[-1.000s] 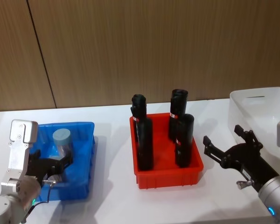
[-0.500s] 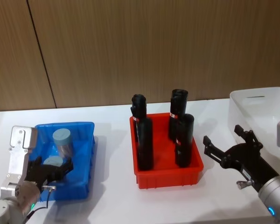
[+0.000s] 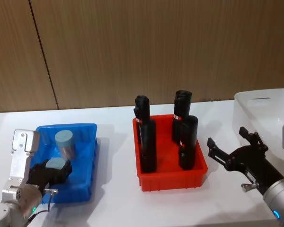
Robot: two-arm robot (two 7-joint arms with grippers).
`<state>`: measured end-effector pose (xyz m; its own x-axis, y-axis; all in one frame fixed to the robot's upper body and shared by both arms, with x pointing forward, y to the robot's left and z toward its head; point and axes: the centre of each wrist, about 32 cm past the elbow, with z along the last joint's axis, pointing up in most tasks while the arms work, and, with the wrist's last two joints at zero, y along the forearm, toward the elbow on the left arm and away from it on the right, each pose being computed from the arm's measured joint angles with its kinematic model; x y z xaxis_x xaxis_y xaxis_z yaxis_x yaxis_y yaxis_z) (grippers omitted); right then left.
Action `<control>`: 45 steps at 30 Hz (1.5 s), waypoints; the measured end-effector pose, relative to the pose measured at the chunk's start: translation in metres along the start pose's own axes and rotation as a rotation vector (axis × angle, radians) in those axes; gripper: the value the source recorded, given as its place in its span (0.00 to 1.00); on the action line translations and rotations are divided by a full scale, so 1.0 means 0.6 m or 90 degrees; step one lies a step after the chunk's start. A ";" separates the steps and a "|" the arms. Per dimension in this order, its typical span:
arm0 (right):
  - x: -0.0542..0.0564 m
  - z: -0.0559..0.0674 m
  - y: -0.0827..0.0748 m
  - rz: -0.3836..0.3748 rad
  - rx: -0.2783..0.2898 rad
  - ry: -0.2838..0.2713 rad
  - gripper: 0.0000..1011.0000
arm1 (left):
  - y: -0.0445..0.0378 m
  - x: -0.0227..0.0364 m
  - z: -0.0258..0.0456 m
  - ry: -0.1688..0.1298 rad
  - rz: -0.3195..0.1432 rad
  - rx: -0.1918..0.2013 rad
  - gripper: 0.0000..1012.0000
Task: Pick the cotton swabs from the blue box and place them into the white box.
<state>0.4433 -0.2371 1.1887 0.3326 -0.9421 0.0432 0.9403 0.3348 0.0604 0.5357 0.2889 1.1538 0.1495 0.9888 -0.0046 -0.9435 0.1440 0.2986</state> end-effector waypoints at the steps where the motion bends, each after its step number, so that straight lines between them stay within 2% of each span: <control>1: 0.000 0.000 0.000 0.000 0.000 0.000 0.99 | 0.000 0.0000 0.000 0.000 0.000 0.000 0.70; 3: 0.000 0.000 0.000 0.000 0.000 0.000 0.99 | -0.001 0.0003 0.000 -0.001 -0.002 -0.003 0.66; 7: 0.000 0.000 0.000 0.000 0.000 0.000 0.99 | -0.001 0.0003 0.004 -0.006 -0.004 -0.013 0.66; 10: 0.000 0.000 0.000 0.000 0.000 0.000 0.99 | 0.001 -0.0012 0.011 -0.013 -0.007 -0.025 0.66; 11: 0.000 0.000 0.000 0.000 0.000 0.000 0.99 | 0.002 -0.0025 0.017 -0.018 -0.009 -0.034 0.66; 12: 0.000 0.000 0.000 0.000 0.000 0.000 0.99 | 0.002 -0.0025 0.017 -0.018 -0.009 -0.034 0.66; 15: 0.000 0.000 0.000 0.000 0.000 0.000 0.99 | 0.006 -0.0048 0.029 -0.029 -0.015 -0.051 0.66; 16: 0.000 0.000 0.000 0.000 0.000 0.000 0.99 | 0.009 -0.0069 0.037 -0.036 -0.021 -0.063 0.66; 20: 0.000 0.000 0.000 0.000 0.000 0.000 0.99 | 0.015 -0.0117 0.057 -0.052 -0.037 -0.087 0.66; 21: 0.000 0.000 0.000 0.000 0.000 0.000 0.99 | 0.018 -0.0143 0.068 -0.059 -0.047 -0.100 0.66; 23: 0.000 0.000 0.000 0.000 0.000 0.000 0.99 | 0.020 -0.0168 0.077 -0.064 -0.055 -0.109 0.66; 24: 0.000 0.000 0.000 0.000 0.000 0.000 0.99 | 0.022 -0.0192 0.087 -0.069 -0.064 -0.118 0.66; 29: 0.000 0.000 0.000 0.000 0.000 0.000 0.99 | 0.029 -0.0271 0.116 -0.082 -0.099 -0.141 0.66; 32: 0.000 0.000 0.000 0.000 0.000 0.000 0.99 | 0.033 -0.0330 0.138 -0.090 -0.129 -0.153 0.66; 34: 0.000 0.000 0.000 0.000 0.000 0.000 0.99 | 0.033 -0.0340 0.142 -0.091 -0.134 -0.155 0.66; 37: 0.000 0.000 0.000 0.000 0.000 0.000 0.99 | 0.036 -0.0405 0.165 -0.097 -0.167 -0.158 0.66; 39: 0.000 0.000 0.000 0.000 0.000 0.000 0.99 | 0.036 -0.0432 0.176 -0.098 -0.181 -0.156 0.66; 40: 0.000 0.000 0.000 0.000 0.000 0.000 0.99 | 0.037 -0.0462 0.185 -0.100 -0.197 -0.152 0.66; 43: 0.000 0.000 0.000 0.000 0.000 0.000 0.99 | 0.036 -0.0507 0.199 -0.102 -0.216 -0.145 0.66; 44: 0.000 0.000 0.000 0.000 0.000 0.000 0.99 | 0.036 -0.0546 0.210 -0.104 -0.232 -0.142 0.66; 45: 0.000 0.000 0.000 0.000 0.000 0.000 0.99 | 0.035 -0.0563 0.215 -0.104 -0.241 -0.137 0.66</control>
<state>0.4433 -0.2371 1.1887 0.3327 -0.9421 0.0432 0.9403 0.3348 0.0605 0.5489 0.2533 1.2831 0.5242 0.8478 0.0803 -0.8505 0.5164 0.1003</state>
